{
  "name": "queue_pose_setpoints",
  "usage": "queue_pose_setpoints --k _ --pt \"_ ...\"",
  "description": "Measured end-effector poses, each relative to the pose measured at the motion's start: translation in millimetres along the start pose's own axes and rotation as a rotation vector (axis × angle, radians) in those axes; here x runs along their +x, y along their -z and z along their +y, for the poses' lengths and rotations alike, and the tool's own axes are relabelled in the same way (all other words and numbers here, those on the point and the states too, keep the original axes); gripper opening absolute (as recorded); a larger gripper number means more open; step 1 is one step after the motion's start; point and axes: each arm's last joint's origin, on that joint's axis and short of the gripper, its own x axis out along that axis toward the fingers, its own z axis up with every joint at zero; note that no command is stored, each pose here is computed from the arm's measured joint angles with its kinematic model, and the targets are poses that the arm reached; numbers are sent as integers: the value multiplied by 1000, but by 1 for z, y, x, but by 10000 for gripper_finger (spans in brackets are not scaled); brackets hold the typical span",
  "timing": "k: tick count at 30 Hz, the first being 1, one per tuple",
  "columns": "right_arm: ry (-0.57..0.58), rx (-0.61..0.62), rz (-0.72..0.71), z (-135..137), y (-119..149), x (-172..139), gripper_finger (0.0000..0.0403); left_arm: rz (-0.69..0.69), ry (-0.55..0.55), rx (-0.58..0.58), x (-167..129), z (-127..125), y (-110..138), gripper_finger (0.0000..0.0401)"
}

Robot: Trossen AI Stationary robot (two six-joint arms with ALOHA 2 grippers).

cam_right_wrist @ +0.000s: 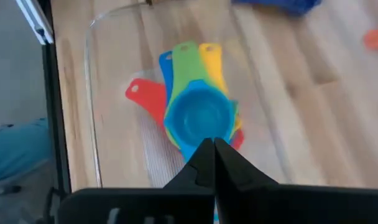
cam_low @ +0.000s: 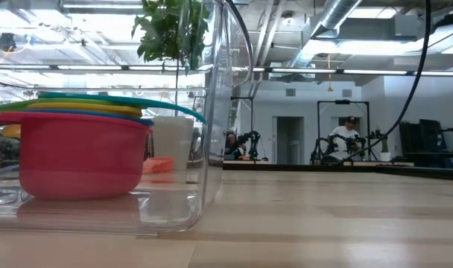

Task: Nest measuring cups in basket
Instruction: Stack the light blue measuring cup on top of the green measuring cup

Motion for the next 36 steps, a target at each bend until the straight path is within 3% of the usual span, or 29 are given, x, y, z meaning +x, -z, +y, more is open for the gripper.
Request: queue_pose_setpoints --k 6,23,36 --pt "-12 113 47 2 5 3 8 7 -31 24 6 -1 3 192" --pt "117 136 128 -9 18 24 8 -81 -104 74 16 3 -11 192" --pt "145 124 245 -13 33 68 14 -114 -74 117 24 0 -29 192"
